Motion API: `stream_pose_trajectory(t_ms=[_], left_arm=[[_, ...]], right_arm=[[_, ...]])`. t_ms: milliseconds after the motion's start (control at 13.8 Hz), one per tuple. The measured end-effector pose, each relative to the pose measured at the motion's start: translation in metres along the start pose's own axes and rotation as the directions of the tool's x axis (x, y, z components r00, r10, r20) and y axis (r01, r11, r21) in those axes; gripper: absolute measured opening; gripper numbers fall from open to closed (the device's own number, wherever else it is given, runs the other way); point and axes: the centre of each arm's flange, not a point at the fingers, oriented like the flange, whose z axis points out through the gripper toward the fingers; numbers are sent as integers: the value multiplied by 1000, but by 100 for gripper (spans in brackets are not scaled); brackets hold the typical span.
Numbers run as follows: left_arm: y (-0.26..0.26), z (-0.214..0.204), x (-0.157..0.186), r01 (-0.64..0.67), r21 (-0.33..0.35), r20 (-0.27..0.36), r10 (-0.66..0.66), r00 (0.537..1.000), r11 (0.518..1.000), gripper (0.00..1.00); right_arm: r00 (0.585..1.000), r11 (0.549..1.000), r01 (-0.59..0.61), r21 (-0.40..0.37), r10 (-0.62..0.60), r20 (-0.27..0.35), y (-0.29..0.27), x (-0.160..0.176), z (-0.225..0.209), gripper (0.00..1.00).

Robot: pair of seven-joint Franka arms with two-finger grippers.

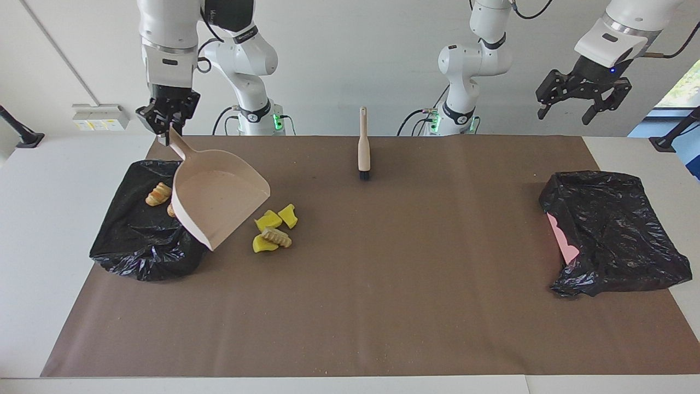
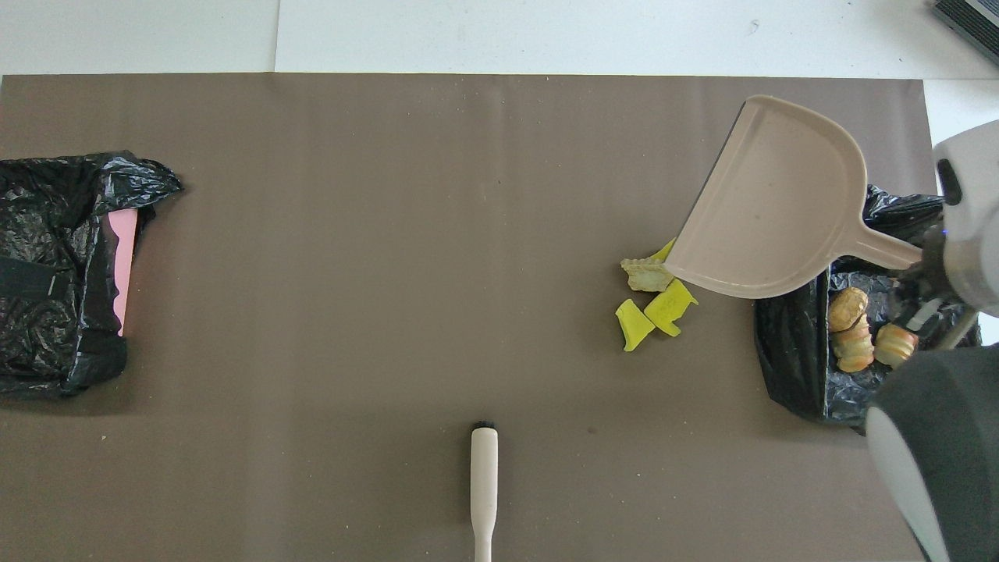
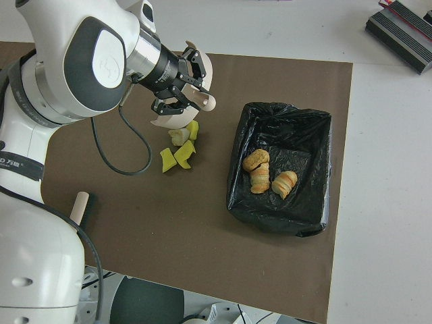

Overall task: Sweep and dump trash in bin
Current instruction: 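Carry the empty dustpan back and set it on the mat with the right gripper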

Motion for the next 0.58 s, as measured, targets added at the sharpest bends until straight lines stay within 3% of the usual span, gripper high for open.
stream_pose_trajectory(t_ms=[289, 578], left_arm=[[0, 0, 0, 0, 0, 0, 0, 1000, 1000, 100], [0, 0, 0, 0, 0, 0, 0, 1000, 1000, 100]], right_arm=[[965, 964, -251, 87, 256, -50, -47, 103, 45, 33], [832, 821, -539, 191, 554, -30, -121, 199, 73, 33]])
